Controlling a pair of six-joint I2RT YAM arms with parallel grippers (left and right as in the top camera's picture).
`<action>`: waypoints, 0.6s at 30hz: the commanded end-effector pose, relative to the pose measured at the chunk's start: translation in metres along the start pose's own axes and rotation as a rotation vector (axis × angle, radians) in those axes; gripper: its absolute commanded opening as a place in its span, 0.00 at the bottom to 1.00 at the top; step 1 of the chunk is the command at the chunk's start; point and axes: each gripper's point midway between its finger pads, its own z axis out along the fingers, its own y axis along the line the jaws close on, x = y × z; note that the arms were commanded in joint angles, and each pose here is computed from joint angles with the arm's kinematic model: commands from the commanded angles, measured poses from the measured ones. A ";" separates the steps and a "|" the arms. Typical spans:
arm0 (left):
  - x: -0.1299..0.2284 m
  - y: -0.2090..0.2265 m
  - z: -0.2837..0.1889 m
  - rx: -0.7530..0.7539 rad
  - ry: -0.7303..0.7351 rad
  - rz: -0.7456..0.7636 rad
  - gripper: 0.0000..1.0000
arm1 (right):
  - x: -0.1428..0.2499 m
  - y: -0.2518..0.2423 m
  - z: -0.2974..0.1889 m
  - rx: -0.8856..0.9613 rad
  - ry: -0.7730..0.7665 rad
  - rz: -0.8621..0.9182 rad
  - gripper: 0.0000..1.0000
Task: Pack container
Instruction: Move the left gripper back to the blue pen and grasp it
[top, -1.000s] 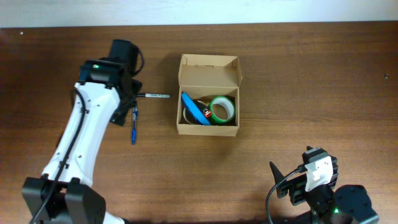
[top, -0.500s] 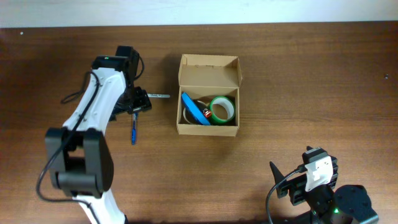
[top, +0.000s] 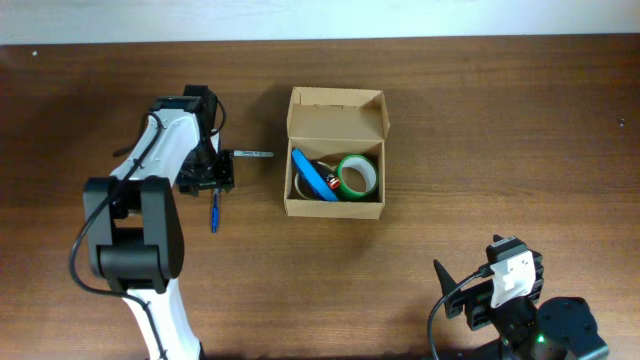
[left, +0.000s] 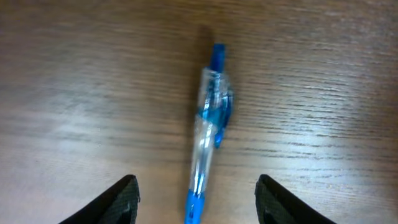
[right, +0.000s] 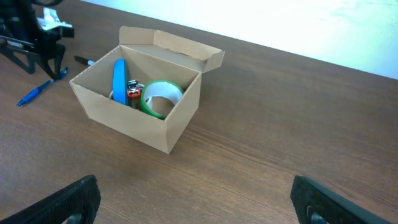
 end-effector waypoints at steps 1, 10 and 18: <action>0.002 -0.005 0.014 0.029 0.032 0.068 0.59 | 0.000 -0.003 0.000 0.019 -0.005 0.011 0.99; 0.002 -0.006 0.029 0.026 0.056 0.074 0.48 | 0.000 -0.003 0.000 0.019 -0.005 0.011 0.99; 0.011 -0.005 0.045 0.023 0.083 0.074 0.24 | 0.000 -0.003 0.000 0.019 -0.005 0.011 0.99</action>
